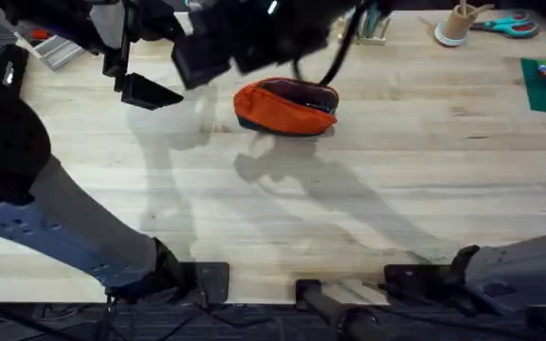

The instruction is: Unzip the bag, pick up the pens from the table one at a time and place them inside, then zip the bag closed.

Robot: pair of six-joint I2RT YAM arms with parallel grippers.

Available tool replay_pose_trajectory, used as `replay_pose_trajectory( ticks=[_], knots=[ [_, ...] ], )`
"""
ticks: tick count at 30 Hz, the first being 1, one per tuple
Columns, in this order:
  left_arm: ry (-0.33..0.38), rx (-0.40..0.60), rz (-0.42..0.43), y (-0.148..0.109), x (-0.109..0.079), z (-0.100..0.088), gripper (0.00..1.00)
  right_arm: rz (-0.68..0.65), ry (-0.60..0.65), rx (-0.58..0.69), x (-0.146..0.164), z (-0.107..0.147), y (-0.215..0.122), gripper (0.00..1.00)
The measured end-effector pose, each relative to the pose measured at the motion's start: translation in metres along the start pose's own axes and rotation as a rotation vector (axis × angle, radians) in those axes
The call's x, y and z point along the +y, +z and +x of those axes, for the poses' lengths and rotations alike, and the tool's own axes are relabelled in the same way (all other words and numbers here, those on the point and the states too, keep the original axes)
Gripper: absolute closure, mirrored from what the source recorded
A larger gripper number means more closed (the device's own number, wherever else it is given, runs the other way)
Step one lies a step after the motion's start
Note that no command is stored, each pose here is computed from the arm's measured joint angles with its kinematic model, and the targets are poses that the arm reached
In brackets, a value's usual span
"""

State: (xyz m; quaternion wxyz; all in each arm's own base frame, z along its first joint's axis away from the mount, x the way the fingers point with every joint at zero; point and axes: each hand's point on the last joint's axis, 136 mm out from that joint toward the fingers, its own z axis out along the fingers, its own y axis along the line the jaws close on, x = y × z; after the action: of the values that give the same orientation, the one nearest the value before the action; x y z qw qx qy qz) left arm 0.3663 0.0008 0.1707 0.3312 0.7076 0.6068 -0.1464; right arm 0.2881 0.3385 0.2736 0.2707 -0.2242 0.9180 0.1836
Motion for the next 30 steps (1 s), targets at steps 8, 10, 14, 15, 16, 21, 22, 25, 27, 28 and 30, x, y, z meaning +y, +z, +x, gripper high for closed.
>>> replay_pose_trajectory(
  ticks=[8,10,14,15,16,21,22,25,27,28,30],
  knots=[
    [0.0,0.0,0.0,0.0,0.0,0.0,0.006,0.043,0.185,-0.068,-0.002,0.016,0.057,0.004],
    [0.0,0.0,0.0,0.0,0.0,0.0,0.006,0.076,0.199,-0.106,-0.003,0.019,0.067,0.003],
    [0.0,0.0,0.0,0.0,0.0,0.0,0.007,0.115,0.243,-0.116,-0.005,0.034,0.079,0.003],
    [0.0,0.0,0.0,0.0,0.0,0.0,0.007,0.125,0.26,-0.111,-0.006,0.039,0.081,0.003],
    [0.0,0.0,0.0,0.0,0.0,0.0,0.007,0.135,0.275,-0.108,-0.009,0.042,0.083,0.003],
    [0.0,0.0,0.0,0.0,0.0,0.0,0.007,0.185,0.348,-0.134,-0.02,0.044,0.087,0.005],
    [0.0,0.0,0.0,0.0,0.0,0.0,0.007,0.19,0.36,-0.144,-0.021,0.042,0.089,0.006],
    [0.0,0.0,0.0,0.0,0.0,0.0,0.008,0.205,0.379,-0.158,-0.023,0.041,0.098,0.005],
    [0.0,0.0,0.0,0.0,0.0,0.0,0.008,0.215,0.396,-0.157,-0.024,0.043,0.107,0.005],
    [0.0,0.0,0.0,0.0,0.0,0.0,0.006,0.218,0.406,-0.155,-0.025,0.044,0.112,0.004],
    [0.0,0.0,0.0,0.0,0.0,0.0,0.007,0.222,0.43,-0.158,-0.025,0.045,0.118,0.005]
  ],
)
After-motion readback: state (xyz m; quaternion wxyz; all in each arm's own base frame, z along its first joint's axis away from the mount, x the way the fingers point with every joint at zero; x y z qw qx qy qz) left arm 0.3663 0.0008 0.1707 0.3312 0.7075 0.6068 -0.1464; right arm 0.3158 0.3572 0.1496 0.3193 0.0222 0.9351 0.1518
